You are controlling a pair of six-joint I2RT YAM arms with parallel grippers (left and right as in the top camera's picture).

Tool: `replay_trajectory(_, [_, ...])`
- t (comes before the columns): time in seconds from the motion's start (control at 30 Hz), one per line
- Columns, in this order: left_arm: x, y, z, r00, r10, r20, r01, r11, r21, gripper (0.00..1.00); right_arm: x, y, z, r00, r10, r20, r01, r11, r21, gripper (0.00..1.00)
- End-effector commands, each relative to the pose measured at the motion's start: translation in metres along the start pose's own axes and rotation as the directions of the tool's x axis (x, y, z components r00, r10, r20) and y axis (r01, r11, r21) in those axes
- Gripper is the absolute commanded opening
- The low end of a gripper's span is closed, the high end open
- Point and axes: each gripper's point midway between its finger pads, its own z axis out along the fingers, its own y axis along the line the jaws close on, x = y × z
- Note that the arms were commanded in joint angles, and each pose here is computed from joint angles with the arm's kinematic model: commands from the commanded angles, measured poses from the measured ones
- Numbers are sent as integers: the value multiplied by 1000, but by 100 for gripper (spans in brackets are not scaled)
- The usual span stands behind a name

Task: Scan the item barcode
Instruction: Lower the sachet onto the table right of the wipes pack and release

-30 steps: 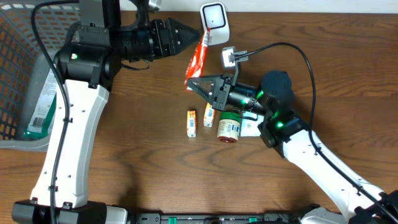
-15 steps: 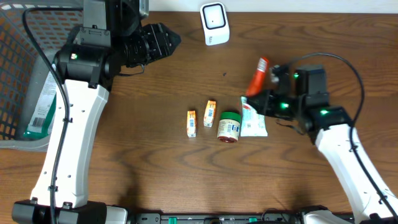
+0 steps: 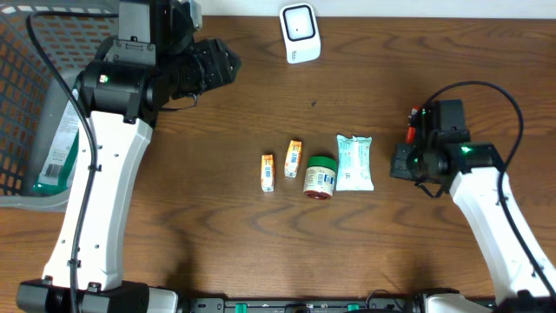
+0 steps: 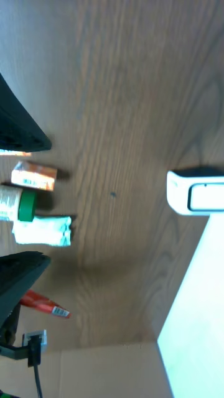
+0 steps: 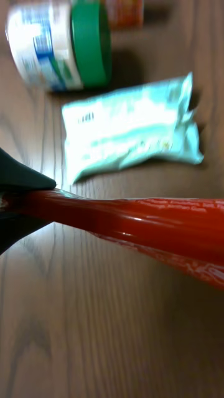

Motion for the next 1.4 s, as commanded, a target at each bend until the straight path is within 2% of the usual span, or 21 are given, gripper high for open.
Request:
replay_trajectory(0.0, [0, 16, 2, 1000, 12, 9, -11, 997, -79, 53, 3, -10, 14, 998, -51, -47, 55, 995, 79, 1])
replay_trajectory(0.4, [9, 21, 5, 997, 74, -32, -77, 993, -93, 54, 29, -20, 66, 969, -50, -240, 80, 990, 119, 1])
replay_trajectory(0.7, [6, 31, 5, 997, 74, -17, -76, 987, -143, 54, 35, -15, 75, 958, -80, -274, 113, 988, 108, 1])
replay_trajectory(0.73, [6, 31, 5, 997, 74, -18, -76, 987, -144, 54, 36, -13, 75, 957, -89, -275, 122, 987, 105, 4])
replay_trajectory(0.8, [7, 31, 5, 997, 73, -20, -75, 987, -144, 54, 36, -11, 75, 955, -103, -277, 136, 986, 101, 36])
replay_trajectory(0.83, [8, 31, 5, 997, 72, -22, -75, 987, -145, 54, 36, -11, 75, 955, -105, -277, 138, 985, 101, 47])
replay_trajectory(0.93, [10, 33, 5, 997, 69, -31, -73, 986, -149, 54, 37, -11, 75, 955, -106, -277, 139, 985, 101, 64])
replay_trajectory(1.0, [11, 34, 6, 997, 66, -37, -71, 986, -152, 57, 36, -11, 75, 953, -120, -278, 152, 984, 97, 70])
replay_trajectory(1.1, [14, 36, 8, 997, 63, -44, -69, 985, -157, 57, 36, -11, 75, 946, -161, -281, 192, 978, 85, 73])
replay_trajectory(1.37, [12, 58, 3, 998, 61, -29, -67, 957, -282, 57, 16, -12, 64, 957, -145, -252, 172, 981, 88, 75])
